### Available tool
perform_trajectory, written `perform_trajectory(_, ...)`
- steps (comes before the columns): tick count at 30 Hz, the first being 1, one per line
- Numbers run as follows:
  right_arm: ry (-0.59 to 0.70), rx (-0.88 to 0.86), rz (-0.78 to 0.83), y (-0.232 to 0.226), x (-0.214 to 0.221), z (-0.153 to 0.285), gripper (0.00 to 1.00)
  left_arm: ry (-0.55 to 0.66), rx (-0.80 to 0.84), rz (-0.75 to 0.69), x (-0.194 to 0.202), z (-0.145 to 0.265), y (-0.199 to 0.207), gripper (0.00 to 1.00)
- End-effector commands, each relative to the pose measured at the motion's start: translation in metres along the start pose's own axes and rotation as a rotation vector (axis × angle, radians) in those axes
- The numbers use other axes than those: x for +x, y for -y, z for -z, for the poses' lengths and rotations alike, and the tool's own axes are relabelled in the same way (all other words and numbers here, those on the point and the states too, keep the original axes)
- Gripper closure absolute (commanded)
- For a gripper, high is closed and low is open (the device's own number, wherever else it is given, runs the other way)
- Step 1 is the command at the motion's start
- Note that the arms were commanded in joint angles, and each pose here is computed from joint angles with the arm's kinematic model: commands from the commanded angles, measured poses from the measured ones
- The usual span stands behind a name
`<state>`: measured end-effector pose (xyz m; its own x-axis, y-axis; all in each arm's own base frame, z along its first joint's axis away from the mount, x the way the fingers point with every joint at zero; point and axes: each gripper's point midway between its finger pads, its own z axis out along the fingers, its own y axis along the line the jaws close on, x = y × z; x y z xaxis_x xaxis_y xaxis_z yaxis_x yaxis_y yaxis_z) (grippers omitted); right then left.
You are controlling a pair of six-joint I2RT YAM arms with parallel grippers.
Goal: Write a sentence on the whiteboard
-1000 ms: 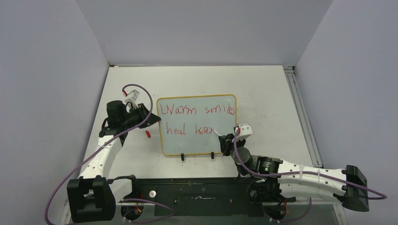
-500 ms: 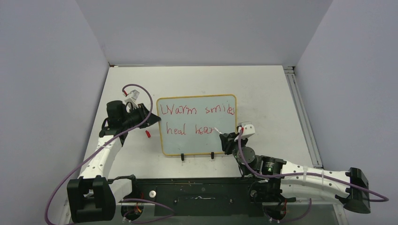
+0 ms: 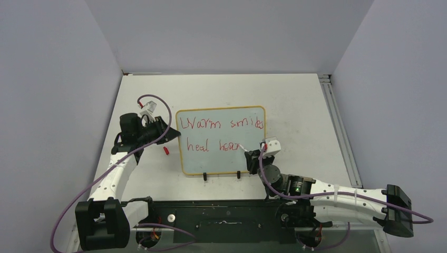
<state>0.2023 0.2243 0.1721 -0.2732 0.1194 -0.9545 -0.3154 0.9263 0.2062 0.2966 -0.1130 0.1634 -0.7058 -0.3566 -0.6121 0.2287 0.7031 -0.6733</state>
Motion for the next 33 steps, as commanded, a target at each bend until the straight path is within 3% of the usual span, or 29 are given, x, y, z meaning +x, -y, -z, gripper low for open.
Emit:
perform_trajectory(1,0.049,0.051,-0.048,0.006,-0.019,0.001,0.95,0.042,0.02,-0.058,-0.019,0.003,0.013,0.81)
perform_trajectory(10,0.04,0.081,-0.05,0.018,-0.017,0.007,0.95,0.043,0.022,-0.059,-0.019,0.004,0.013,0.81)
perform_trajectory(20,0.103,-0.007,-0.064,-0.002,-0.043,0.008,0.95,0.042,0.021,-0.058,-0.019,0.003,0.013,0.81)
perform_trajectory(33,0.112,0.033,-0.012,-0.002,-0.045,-0.004,0.95,0.042,0.022,-0.058,-0.02,0.003,0.013,0.81)
